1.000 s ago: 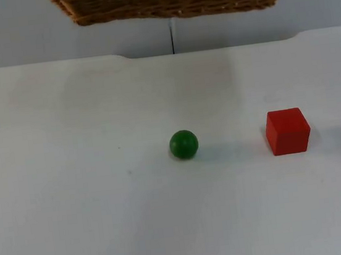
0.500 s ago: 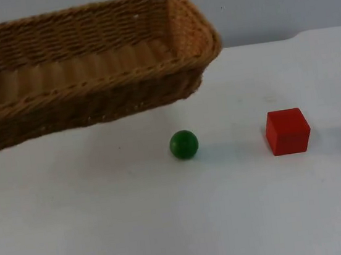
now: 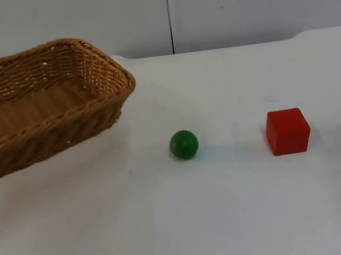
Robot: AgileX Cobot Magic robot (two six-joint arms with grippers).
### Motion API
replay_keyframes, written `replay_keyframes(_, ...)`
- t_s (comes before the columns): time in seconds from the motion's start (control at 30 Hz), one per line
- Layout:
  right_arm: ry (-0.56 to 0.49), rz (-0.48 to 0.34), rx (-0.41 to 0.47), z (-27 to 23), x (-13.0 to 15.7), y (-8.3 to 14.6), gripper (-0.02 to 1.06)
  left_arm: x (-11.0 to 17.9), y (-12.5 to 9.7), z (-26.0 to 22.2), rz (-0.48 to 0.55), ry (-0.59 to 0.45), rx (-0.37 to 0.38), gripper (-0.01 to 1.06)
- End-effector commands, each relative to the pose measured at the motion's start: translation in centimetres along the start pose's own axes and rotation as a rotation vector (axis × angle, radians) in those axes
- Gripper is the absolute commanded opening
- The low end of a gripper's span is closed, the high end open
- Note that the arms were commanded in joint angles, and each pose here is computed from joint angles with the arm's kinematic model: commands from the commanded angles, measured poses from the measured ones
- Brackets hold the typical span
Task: Pick up the basket with the left hand and place the object to the left of the red cylinder into the basket with the right hand.
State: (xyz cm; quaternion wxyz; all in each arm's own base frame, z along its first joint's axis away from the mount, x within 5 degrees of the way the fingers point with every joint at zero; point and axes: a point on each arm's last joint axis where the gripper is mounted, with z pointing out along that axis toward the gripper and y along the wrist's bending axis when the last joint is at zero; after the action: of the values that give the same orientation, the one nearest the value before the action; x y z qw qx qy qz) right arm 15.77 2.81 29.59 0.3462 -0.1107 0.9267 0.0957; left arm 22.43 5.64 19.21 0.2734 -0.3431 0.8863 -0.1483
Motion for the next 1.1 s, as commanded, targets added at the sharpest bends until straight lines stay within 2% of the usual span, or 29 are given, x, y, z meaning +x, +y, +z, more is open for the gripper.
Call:
replay_keyframes(0.0, -0.014, -0.032, -0.021, -0.1, -0.2, 0.2, 1.05, -0.6, -0.2, -0.4, -0.043, -0.062, 0.023, 0.00)
replay_keyframes(0.07, -0.012, -0.049, -0.031, -0.1, -0.2, 0.4, 1.05, -0.6, -0.2, -0.4, -0.042, -0.068, 0.028, 0.00)
replay_keyframes(0.2, 0.026, -0.178, -0.120, 0.6, -0.2, 2.5, 1.04, -0.8, -0.4, -0.4, -0.054, -0.082, 0.047, 0.00)
replay_keyframes(0.23, 0.026, -0.178, -0.120, 0.6, -0.2, 2.5, 1.04, -0.8, -0.4, -0.4, -0.054, -0.082, 0.047, 0.00)
replay_keyframes(0.27, 0.031, -0.250, -0.156, 1.0, -0.5, 3.6, 1.03, -0.8, -0.4, -0.4, -0.049, -0.083, 0.048, 0.00)
replay_keyframes(0.33, 0.052, -0.339, -0.190, 1.9, -1.5, 5.1, 1.03, -0.7, -0.4, -0.3, -0.052, -0.071, 0.049, 0.00)
replay_keyframes(0.37, 0.052, -0.339, -0.190, 1.9, -1.5, 5.1, 1.03, -0.7, -0.4, -0.3, -0.052, -0.071, 0.049, 0.00)
replay_keyframes(0.53, 0.090, -0.490, -0.195, 6.7, -4.2, 9.0, 1.03, -0.6, -0.4, -0.2, -0.069, -0.059, 0.057, 0.00)
replay_keyframes(0.57, 0.090, -0.490, -0.195, 6.7, -4.2, 9.0, 1.03, -0.6, -0.4, -0.2, -0.069, -0.059, 0.057, 0.00)
replay_keyframes(0.73, 0.103, -0.521, -0.196, 14.3, -5.9, 11.3, 1.03, -0.6, -0.5, -0.2, -0.088, -0.054, 0.068, 0.00)
replay_keyframes(0.77, 0.103, -0.521, -0.196, 14.3, -5.9, 11.3, 1.03, -0.6, -0.5, -0.2, -0.088, -0.054, 0.068, 0.00)
replay_keyframes(0.9, 0.089, -0.527, -0.180, 20.2, -6.2, 12.1, 1.03, -0.6, -0.6, -0.2, -0.097, -0.052, 0.073, 0.00)
replay_keyframes(1.07, 0.097, -0.511, -0.174, 25.1, -6.3, 12.8, 1.03, -0.5, -0.6, -0.2, -0.099, -0.042, 0.077, 0.00)
